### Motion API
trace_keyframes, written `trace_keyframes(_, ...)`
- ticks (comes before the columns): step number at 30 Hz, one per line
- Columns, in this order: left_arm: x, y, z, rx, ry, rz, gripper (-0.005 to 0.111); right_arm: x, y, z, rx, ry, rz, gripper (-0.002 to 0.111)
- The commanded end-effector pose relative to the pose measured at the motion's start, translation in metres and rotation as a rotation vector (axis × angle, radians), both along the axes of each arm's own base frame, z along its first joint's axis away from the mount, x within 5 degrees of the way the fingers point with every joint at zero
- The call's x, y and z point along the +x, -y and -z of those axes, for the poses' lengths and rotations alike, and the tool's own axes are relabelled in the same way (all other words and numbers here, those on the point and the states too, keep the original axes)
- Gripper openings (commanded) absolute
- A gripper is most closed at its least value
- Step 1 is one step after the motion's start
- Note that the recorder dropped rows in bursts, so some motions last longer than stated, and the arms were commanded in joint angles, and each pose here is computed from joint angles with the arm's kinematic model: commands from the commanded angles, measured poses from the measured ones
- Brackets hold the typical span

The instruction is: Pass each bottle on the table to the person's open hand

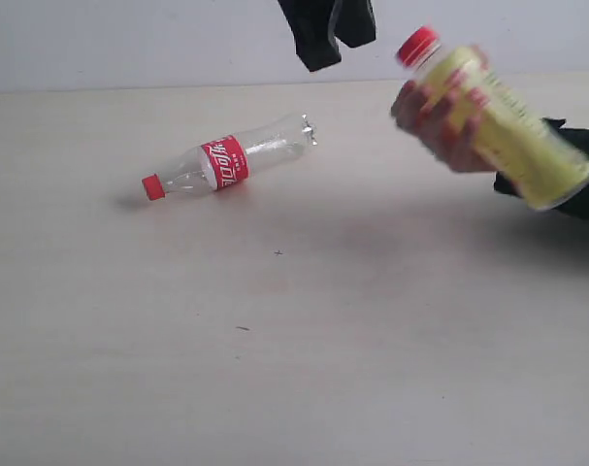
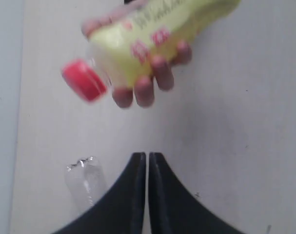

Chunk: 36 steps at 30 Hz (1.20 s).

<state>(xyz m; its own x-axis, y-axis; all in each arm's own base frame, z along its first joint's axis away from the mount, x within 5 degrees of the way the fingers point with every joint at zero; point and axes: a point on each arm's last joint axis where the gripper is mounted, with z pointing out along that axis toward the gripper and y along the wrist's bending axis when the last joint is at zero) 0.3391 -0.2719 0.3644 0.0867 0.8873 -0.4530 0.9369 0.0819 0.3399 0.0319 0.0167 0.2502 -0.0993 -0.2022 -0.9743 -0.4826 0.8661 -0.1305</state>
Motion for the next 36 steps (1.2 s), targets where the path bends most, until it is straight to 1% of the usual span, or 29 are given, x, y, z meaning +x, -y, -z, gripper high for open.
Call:
trace_keyframes(1, -0.005, -0.018, -0.021, -0.088, -0.085, -0.227, 0.003, 0.000, 0.000, 0.001, 0.007, 0.008, -0.003, 0.002)
trace_keyframes(2, -0.004, -0.022, -0.021, -0.107, -0.108, -0.271, 0.003, 0.000, 0.000, 0.001, 0.007, 0.008, -0.003, 0.002)
trace_keyframes(3, -0.001, -0.034, -0.022, -0.154, -0.169, -0.355, 0.003, 0.000, 0.000, 0.001, 0.007, 0.008, -0.003, 0.002)
trace_keyframes(4, -0.002, -0.045, -0.020, -0.204, -0.242, -0.387, 0.003, 0.000, 0.000, 0.001, 0.007, 0.008, -0.003, 0.002)
trace_keyframes(5, -0.002, -0.052, -0.019, -0.232, -0.285, -0.400, 0.003, 0.000, 0.000, 0.001, 0.007, 0.008, -0.003, 0.002)
trace_keyframes(6, -0.005, -0.066, -0.015, -0.284, -0.369, -0.431, 0.003, 0.000, 0.000, 0.001, 0.007, 0.008, -0.003, 0.002)
trace_keyframes(7, -0.008, -0.075, -0.013, -0.306, -0.405, -0.446, 0.003, 0.000, 0.000, 0.001, 0.007, 0.008, -0.003, 0.002)
trace_keyframes(8, -0.014, -0.091, -0.008, -0.338, -0.463, -0.468, 0.003, 0.000, 0.000, 0.001, 0.007, 0.008, -0.003, 0.002)
trace_keyframes(9, -0.017, -0.099, -0.006, -0.370, -0.478, -0.490, 0.003, 0.000, 0.000, 0.001, 0.007, 0.008, -0.003, 0.002)
trace_keyframes(10, -0.021, -0.113, -0.003, -0.447, -0.465, -0.520, 0.003, 0.000, 0.000, 0.001, 0.007, 0.008, -0.003, 0.002)
trace_keyframes(11, -0.025, -0.120, 0.000, -0.487, -0.443, -0.523, 0.003, 0.000, 0.000, 0.001, 0.007, 0.008, -0.003, 0.002)
trace_keyframes(12, -0.032, -0.130, 0.011, -0.557, -0.382, -0.537, 0.003, 0.000, 0.000, 0.001, 0.007, 0.008, -0.003, 0.002)
trace_keyframes(14, -0.038, -0.140, 0.025, -0.628, -0.304, -0.574, 0.003, 0.000, 0.000, 0.001, 0.007, 0.008, -0.003, 0.002)
trace_keyframes(16, -0.042, -0.148, 0.040, -0.676, -0.236, -0.619, 0.003, 0.000, 0.000, 0.001, 0.007, 0.008, -0.003, 0.002)
trace_keyframes(17, -0.044, -0.152, 0.053, -0.698, -0.175, -0.656, 0.003, 0.000, 0.000, 0.001, 0.007, 0.008, -0.003, 0.002)
trace_keyframes(18, -0.044, -0.156, 0.062, -0.697, -0.125, -0.676, 0.003, 0.000, 0.000, 0.001, 0.007, 0.008, -0.003, 0.002)
trace_keyframes(19, -0.045, -0.159, 0.074, -0.707, -0.102, -0.720, 0.003, 0.000, 0.000, 0.001, 0.007, 0.008, -0.003, 0.002)
trace_keyframes(20, -0.042, -0.165, 0.085, -0.690, -0.036, -0.764, 0.003, 0.000, 0.000, 0.001, 0.007, 0.008, -0.003, 0.002)
trace_keyframes(21, -0.041, -0.169, 0.095, -0.685, -0.021, -0.814, 0.003, 0.000, 0.000, 0.001, 0.007, 0.008, -0.003, 0.002)
trace_keyframes(23, -0.036, -0.179, 0.114, -0.631, 0.037, -0.909, 0.003, 0.000, 0.000, 0.001, 0.007, 0.008, -0.003, 0.002)
trace_keyframes(24, -0.033, -0.181, 0.122, -0.601, 0.048, -0.936, 0.003, 0.000, 0.000, 0.001, 0.007, 0.008, -0.003, 0.002)
trace_keyframes(28, -0.022, -0.179, 0.154, -0.484, 0.021, -0.913, 0.003, 0.000, 0.000, 0.001, 0.007, 0.008, -0.003, 0.002)
trace_keyframes(31, -0.018, -0.175, 0.181, -0.414, -0.033, -0.860, 0.003, 0.000, 0.000, 0.001, 0.007, 0.008, -0.003, 0.002)
trace_keyframes(32, -0.017, -0.173, 0.190, -0.392, -0.054, -0.824, 0.003, 0.000, 0.000, 0.001, 0.007, 0.008, -0.003, 0.002)
trace_keyframes(34, -0.015, -0.171, 0.208, -0.370, -0.101, -0.781, 0.003, 0.000, 0.000, 0.001, 0.007, 0.008, -0.003, 0.002)
trace_keyframes(36, -0.013, -0.172, 0.221, -0.371, -0.144, -0.767, 0.003, 0.000, 0.000, 0.001, 0.007, 0.008, -0.003, 0.002)
